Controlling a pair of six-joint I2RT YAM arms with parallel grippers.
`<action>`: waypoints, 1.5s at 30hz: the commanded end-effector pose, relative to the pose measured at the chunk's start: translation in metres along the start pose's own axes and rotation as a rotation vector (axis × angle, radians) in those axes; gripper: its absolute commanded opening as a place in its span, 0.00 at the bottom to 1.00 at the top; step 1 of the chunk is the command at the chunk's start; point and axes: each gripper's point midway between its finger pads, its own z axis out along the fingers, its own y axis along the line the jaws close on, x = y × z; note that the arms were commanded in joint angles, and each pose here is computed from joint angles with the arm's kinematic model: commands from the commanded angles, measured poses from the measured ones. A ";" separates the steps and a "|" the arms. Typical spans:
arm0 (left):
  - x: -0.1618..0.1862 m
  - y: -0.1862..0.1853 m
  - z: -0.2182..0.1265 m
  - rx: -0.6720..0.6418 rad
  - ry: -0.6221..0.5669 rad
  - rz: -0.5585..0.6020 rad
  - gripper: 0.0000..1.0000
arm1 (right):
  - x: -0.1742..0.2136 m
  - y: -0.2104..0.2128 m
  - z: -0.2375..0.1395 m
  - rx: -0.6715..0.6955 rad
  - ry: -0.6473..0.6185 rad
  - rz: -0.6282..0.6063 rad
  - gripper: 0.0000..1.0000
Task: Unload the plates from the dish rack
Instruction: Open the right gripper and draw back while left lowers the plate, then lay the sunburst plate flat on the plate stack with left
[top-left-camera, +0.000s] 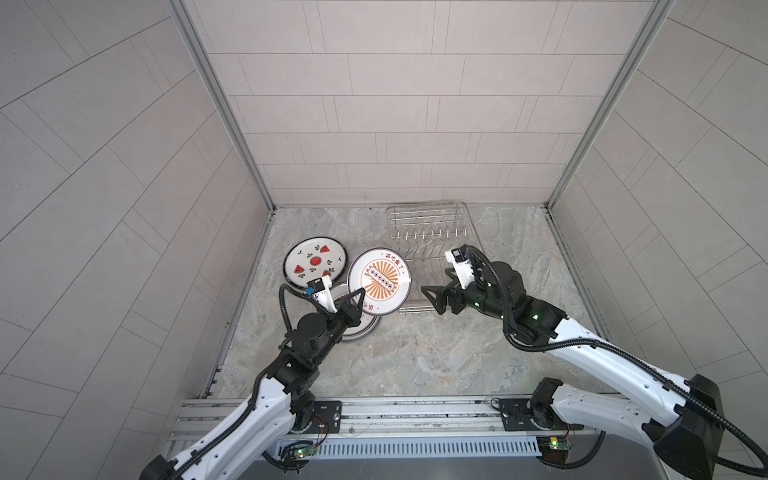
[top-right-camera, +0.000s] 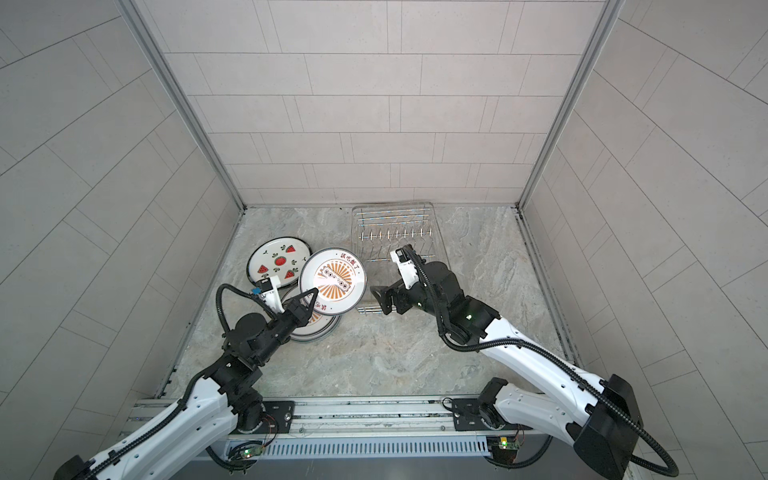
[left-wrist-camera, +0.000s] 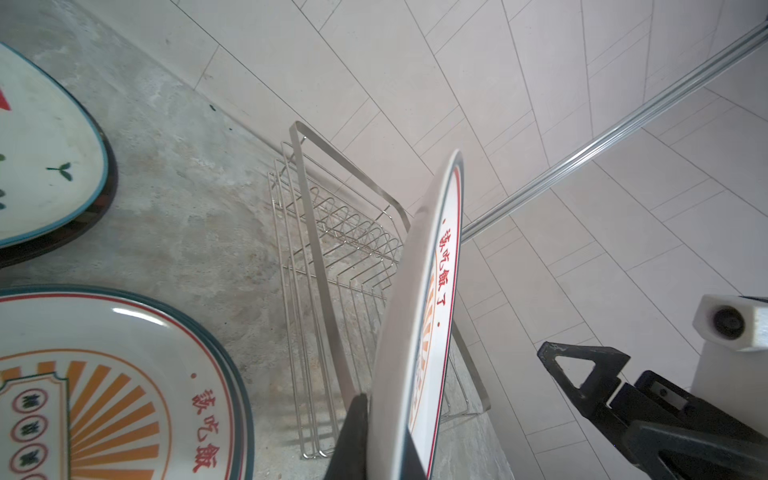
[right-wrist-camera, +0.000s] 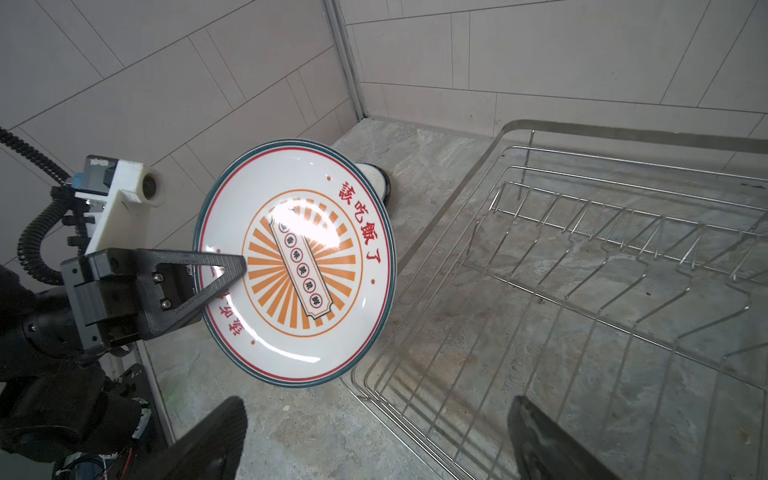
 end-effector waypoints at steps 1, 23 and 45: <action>-0.026 -0.004 -0.002 -0.017 -0.084 -0.045 0.00 | -0.022 0.006 0.001 0.001 -0.072 -0.039 1.00; -0.040 0.063 -0.026 -0.311 -0.141 -0.308 0.00 | -0.008 0.037 0.070 -0.039 0.039 -0.103 1.00; -0.013 0.088 -0.051 -0.504 -0.065 -0.504 0.00 | 0.011 0.082 0.102 -0.195 0.071 -0.159 0.98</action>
